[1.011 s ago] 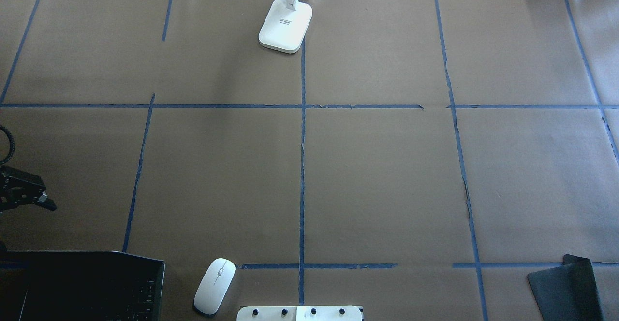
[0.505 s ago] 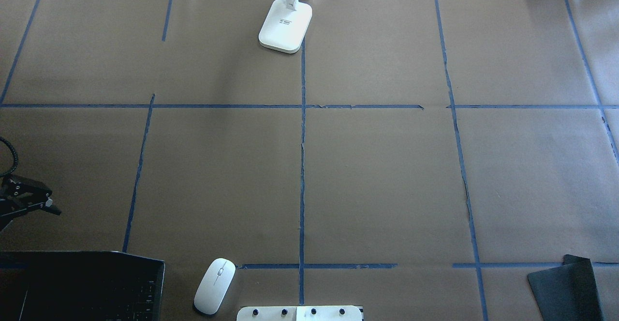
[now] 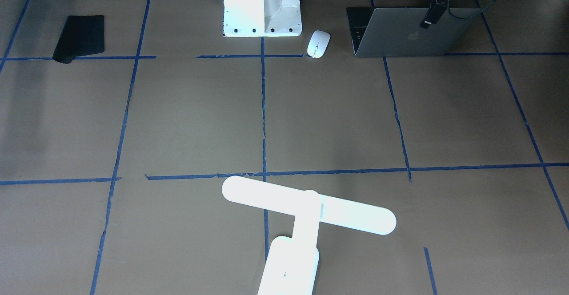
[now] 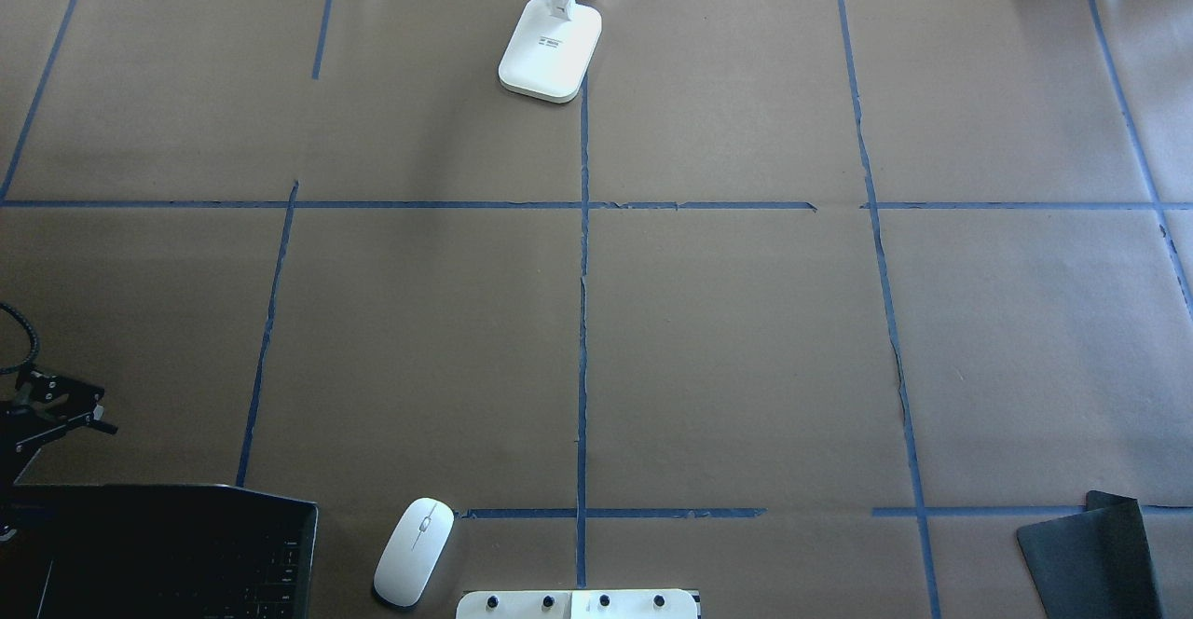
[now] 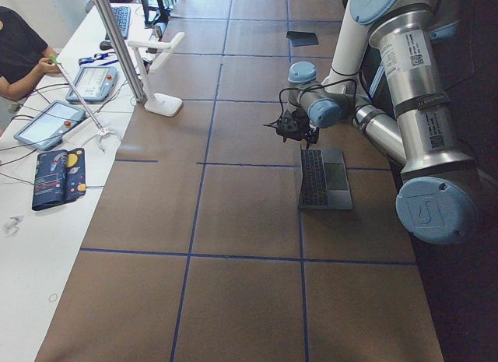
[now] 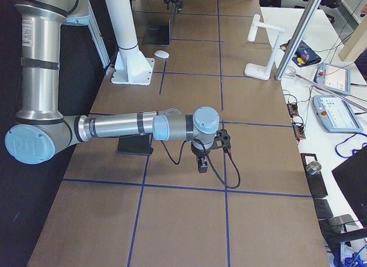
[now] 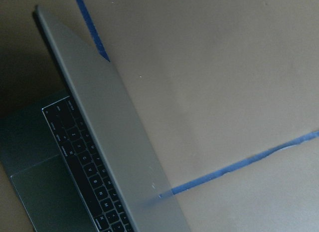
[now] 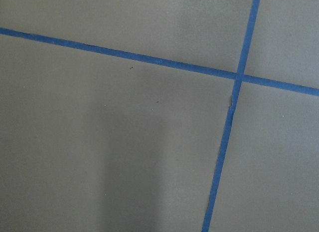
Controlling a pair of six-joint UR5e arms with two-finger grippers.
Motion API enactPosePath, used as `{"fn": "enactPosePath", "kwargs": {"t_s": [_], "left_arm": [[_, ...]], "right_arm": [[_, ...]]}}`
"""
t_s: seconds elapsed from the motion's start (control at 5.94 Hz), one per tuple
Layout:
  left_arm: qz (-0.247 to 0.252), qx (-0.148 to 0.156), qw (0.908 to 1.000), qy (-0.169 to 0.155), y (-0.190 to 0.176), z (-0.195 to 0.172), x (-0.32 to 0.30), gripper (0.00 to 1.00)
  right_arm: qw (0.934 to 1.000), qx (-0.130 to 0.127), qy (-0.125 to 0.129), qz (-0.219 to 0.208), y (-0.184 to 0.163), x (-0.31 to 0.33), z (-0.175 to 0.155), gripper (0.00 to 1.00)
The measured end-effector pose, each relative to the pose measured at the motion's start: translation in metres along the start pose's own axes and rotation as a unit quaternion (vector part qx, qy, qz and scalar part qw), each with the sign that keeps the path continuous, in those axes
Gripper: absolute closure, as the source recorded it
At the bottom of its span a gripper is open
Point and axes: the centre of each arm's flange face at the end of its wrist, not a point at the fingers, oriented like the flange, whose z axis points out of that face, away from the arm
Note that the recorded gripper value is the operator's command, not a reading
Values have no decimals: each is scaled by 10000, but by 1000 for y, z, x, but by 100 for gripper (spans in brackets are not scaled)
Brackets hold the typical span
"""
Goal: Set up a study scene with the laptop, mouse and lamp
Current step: 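Grasp the grey laptop's lid edge with the left gripper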
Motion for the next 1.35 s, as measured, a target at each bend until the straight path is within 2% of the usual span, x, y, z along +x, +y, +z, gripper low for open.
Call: {"fn": "enactPosePath", "kwargs": {"t_s": [0.34, 0.51, 1.01, 1.35], "left_arm": [[-164, 38, 9999, -27, -1, 1, -2, 90], [-217, 67, 9997, -53, -1, 2, -2, 100], [-410, 235, 9988, -116, -2, -17, -2, 100], [-523, 343, 9978, 208, -17, -38, 17, 100]], "right_arm": [[10000, 51, 2, -50, -2, -5, -5, 0], [9999, 80, 2, -81, -3, -8, -8, 0], [9998, 154, 8, -162, -2, -17, -16, 0], [9997, 165, -1, -172, -2, -19, -17, 0]]}}
